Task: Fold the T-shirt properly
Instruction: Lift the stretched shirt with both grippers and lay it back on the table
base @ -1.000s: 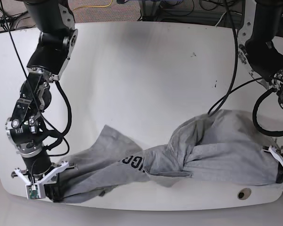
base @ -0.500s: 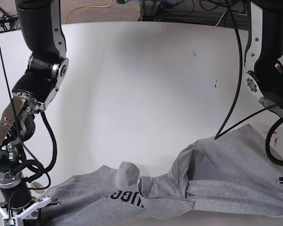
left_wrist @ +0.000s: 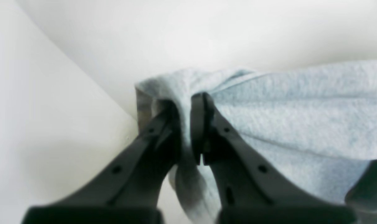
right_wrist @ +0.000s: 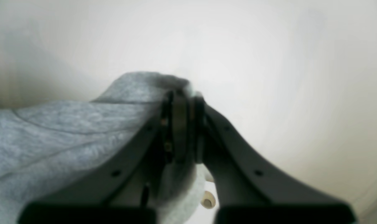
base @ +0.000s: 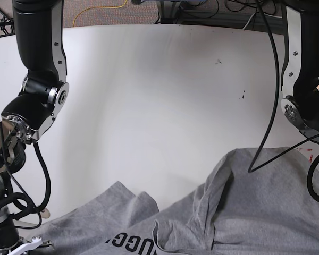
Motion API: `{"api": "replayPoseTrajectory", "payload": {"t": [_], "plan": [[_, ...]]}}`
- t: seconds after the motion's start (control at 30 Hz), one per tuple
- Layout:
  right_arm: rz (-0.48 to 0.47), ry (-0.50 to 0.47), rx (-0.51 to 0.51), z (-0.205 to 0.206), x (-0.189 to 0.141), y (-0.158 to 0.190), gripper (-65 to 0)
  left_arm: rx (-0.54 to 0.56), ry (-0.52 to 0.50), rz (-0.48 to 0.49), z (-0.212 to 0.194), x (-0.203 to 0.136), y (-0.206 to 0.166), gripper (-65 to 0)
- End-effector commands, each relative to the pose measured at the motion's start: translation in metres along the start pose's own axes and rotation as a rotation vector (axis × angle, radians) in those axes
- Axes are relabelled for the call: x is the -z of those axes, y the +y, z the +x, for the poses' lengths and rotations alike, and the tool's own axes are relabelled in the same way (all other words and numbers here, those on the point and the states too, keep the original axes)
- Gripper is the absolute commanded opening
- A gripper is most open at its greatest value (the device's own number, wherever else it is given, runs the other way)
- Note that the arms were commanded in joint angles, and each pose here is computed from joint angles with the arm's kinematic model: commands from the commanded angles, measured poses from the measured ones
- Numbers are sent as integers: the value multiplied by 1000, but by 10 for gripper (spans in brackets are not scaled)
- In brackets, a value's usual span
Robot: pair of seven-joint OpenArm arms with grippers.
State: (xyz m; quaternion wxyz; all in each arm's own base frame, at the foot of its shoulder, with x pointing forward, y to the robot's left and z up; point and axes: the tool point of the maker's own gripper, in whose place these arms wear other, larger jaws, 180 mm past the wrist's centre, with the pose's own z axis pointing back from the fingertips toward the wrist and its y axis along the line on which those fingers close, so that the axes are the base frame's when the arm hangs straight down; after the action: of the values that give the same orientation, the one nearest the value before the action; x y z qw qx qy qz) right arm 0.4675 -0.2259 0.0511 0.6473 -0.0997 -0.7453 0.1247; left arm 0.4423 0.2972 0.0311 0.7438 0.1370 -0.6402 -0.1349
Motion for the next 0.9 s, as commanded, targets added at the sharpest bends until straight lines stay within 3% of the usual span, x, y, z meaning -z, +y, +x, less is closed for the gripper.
{"api": "replayPoseTrajectory", "payload": {"t": [0.0, 0.23, 0.57, 0.87], "plan": [[-6, 10, -14, -11, -6, -2, -650, 6, 0, -1, -7, 0, -1, -650], [38, 120, -23, -70, -26, 26, -650, -5, 110, -24, -65, -2, -19, -650], [48, 297, 66, -160, -82, 54, -650, 29, 274, -77, -148, -24, -63, -650], [64, 473, 151, -243, -142, 79, -650, 8, 464, -108, -227, -54, -77, -650]]}}
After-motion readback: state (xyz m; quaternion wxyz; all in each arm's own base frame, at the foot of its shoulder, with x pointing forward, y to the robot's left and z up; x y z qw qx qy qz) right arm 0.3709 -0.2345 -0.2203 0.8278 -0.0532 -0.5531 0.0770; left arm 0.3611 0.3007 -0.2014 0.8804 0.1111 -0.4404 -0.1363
